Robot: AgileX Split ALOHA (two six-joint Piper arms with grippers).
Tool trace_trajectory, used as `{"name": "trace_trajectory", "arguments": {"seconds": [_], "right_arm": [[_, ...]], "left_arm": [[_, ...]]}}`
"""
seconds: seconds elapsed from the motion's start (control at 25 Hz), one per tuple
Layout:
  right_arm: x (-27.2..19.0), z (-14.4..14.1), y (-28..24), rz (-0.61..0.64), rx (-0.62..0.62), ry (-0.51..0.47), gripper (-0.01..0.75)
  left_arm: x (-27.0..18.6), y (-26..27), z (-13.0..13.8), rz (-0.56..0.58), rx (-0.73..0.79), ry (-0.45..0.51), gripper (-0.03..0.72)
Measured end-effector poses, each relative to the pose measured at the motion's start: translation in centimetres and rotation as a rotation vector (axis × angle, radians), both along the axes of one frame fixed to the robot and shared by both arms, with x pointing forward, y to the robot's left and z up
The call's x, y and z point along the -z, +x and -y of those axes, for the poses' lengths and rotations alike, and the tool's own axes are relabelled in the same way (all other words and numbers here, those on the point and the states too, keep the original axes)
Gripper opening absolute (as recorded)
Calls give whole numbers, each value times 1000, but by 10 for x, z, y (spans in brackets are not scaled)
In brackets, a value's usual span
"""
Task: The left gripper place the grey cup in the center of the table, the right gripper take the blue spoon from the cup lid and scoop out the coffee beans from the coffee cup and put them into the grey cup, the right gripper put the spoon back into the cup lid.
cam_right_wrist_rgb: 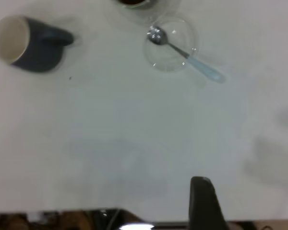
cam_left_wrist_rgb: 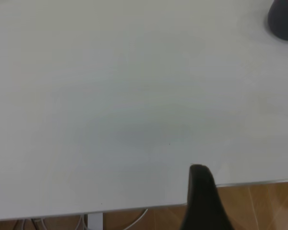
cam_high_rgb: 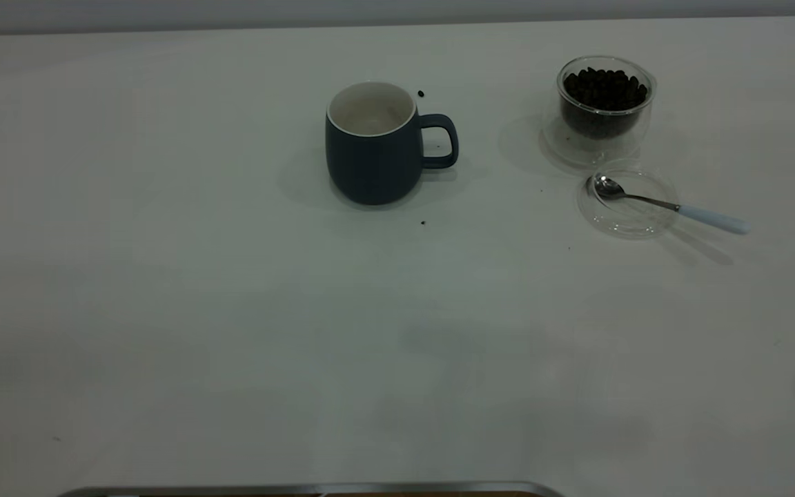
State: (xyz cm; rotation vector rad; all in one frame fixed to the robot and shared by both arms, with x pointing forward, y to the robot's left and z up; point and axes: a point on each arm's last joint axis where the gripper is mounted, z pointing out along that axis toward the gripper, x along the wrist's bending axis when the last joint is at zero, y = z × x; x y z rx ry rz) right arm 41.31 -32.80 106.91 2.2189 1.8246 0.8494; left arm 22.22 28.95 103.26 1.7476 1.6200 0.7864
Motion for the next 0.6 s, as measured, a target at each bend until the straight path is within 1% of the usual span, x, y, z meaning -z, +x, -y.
{"name": "trace_trajectory", "arguments": {"seconds": [0.12,0.2,0.44,0.6], "right_arm": [[-11,-11,-22,35,-51,-22,503],[-16,-21,-34,85,-97,-43,503],[-5,-49,-74,189,-312,-107,503],[-1,-56,-103,249,-391,-159,503]], "left_arm": [[0,0,0,0,0,0,550],[0,0,0,0,0,0,550],[0,0,0,0,0,0,550],[0,0,0,0,0,0,550]]}}
